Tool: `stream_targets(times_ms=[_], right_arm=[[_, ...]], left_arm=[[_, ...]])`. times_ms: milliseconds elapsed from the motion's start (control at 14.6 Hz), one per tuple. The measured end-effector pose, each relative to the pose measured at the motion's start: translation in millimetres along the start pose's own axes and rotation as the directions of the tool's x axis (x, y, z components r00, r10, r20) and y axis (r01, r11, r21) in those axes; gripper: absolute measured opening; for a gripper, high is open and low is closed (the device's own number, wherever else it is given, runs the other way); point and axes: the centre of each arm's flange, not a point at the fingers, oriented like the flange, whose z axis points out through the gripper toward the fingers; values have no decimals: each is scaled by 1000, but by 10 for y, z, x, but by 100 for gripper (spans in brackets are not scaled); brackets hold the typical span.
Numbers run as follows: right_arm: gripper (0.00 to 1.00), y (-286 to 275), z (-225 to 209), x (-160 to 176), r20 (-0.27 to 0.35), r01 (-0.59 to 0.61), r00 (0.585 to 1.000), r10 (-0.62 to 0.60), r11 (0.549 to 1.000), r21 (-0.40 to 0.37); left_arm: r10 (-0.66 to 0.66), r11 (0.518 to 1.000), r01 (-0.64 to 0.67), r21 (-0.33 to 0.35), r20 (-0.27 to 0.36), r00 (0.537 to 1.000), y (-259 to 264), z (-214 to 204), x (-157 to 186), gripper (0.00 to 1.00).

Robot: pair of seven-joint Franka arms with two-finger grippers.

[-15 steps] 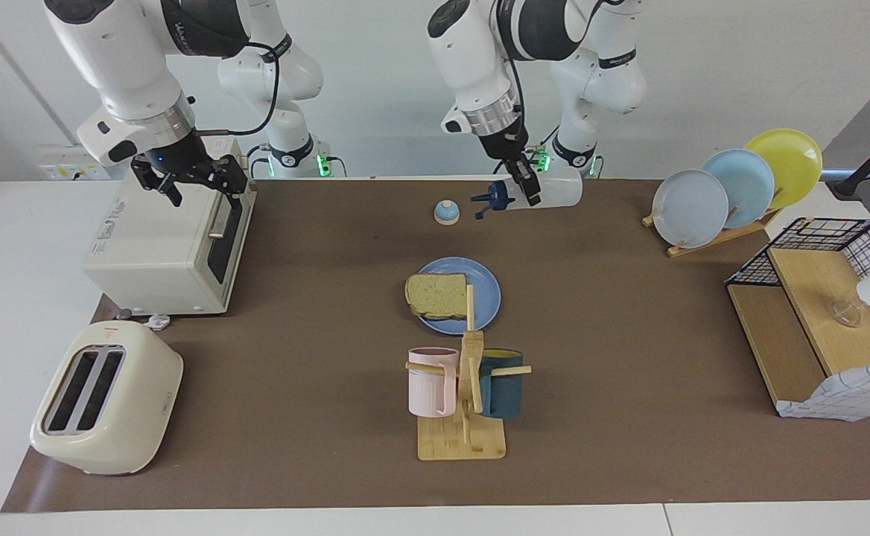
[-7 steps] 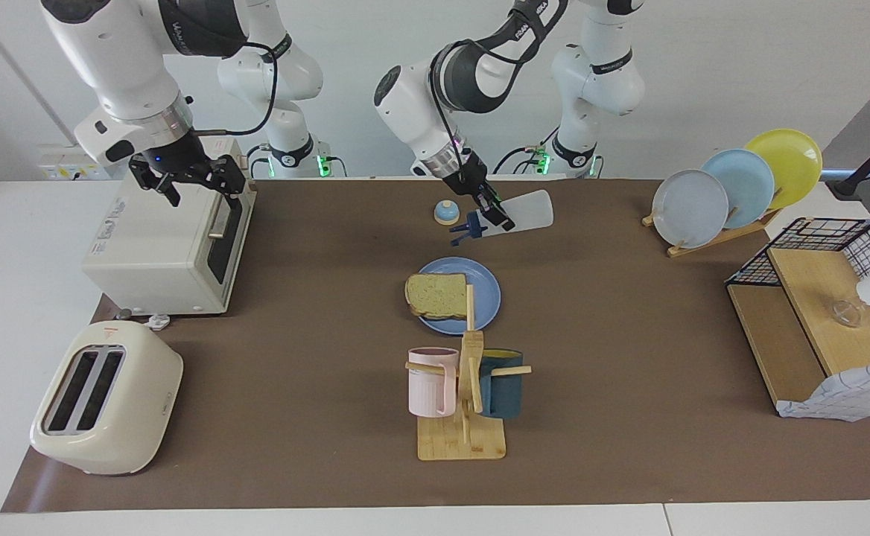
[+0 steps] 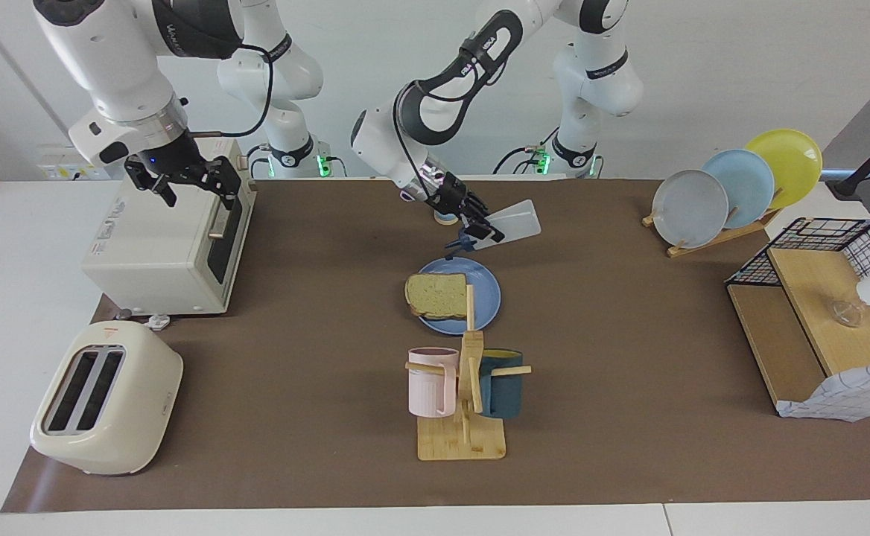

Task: Put bread on plate and add seasoning
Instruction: 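Carry the bottle over the bread with the left gripper and invert it, then shake the inverted bottle over the bread with the left gripper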

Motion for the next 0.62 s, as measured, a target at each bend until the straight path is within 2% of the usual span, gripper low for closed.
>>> stream_targets(times_ms=[412,618], right_arm=[[100,8,5,-5,6,-1,1000,1,1000,0],[100,23,6,-4,6,-3,1000,3,1000,0]], left_arm=[[-21,999,18,42,80,997,-146,177,-47,32],[-67,996,59,64,137,988,-473,511,-195,32]])
